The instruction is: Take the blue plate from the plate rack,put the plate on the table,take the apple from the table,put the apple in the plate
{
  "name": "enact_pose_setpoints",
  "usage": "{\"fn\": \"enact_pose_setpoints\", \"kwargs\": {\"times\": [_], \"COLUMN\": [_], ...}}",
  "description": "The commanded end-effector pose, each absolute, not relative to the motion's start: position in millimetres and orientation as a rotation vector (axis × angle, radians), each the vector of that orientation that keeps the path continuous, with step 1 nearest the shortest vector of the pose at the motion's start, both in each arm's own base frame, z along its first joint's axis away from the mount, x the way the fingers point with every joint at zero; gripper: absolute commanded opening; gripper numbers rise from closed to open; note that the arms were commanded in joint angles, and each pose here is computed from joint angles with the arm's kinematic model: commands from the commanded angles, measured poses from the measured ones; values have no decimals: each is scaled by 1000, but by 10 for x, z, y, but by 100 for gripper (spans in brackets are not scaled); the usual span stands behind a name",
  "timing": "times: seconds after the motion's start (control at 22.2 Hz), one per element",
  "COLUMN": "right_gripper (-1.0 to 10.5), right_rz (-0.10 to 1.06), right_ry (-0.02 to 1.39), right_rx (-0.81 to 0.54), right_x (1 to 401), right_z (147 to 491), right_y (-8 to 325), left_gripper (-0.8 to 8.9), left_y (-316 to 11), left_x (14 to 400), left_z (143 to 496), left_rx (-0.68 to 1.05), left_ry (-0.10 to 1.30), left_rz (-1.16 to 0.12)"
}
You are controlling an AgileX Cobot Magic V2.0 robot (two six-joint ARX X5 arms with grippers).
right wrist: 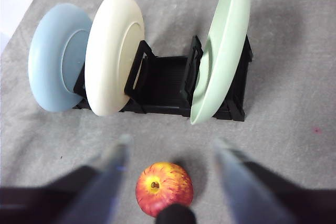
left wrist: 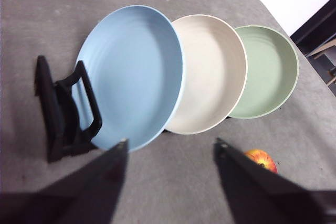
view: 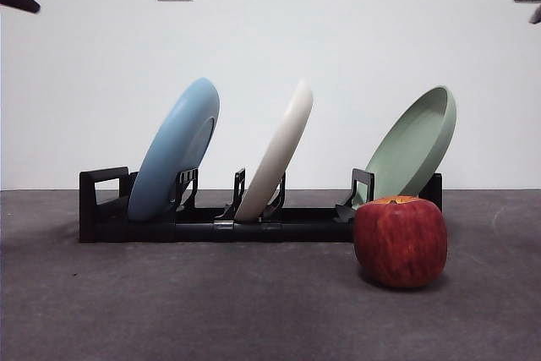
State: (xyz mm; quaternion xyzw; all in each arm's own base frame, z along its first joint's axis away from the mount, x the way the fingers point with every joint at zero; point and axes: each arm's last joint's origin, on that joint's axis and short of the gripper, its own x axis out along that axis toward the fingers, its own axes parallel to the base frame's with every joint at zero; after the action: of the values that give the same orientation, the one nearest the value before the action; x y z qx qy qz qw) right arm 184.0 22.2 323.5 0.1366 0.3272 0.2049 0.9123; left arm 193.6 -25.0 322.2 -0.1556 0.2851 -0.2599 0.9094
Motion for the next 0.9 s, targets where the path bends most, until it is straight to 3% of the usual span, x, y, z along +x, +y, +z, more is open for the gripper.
{"fn": "enact_pose_setpoints", "kwargs": {"times": [0.05,0.32,0.45,0.59,0.9], "right_gripper": [407,407,406,406,406], "right_rz": [431,430,430,430,428], "right_ry": [662,662,663,663,663], "right_rx": [271,271,271,271,271], "right_x": [1839,1839,1838,1838,1838], "right_z": [3252,3251,3251,3251,3250], "right_y": [223,223,223,223,222], "left_gripper": [435,433,333,333,344], "left_y": [-319,-649,-840,-1023,-1313], "left_x": [2045,2558,2847,3095,3471], "left_z": [3238,3350,3432,3452,3062], "left_rx": [-303,-263,-206,-144,-69], "left_ry": [544,590,622,675,827], "left_rz": [-573,-594,-595,-596,-547]}}
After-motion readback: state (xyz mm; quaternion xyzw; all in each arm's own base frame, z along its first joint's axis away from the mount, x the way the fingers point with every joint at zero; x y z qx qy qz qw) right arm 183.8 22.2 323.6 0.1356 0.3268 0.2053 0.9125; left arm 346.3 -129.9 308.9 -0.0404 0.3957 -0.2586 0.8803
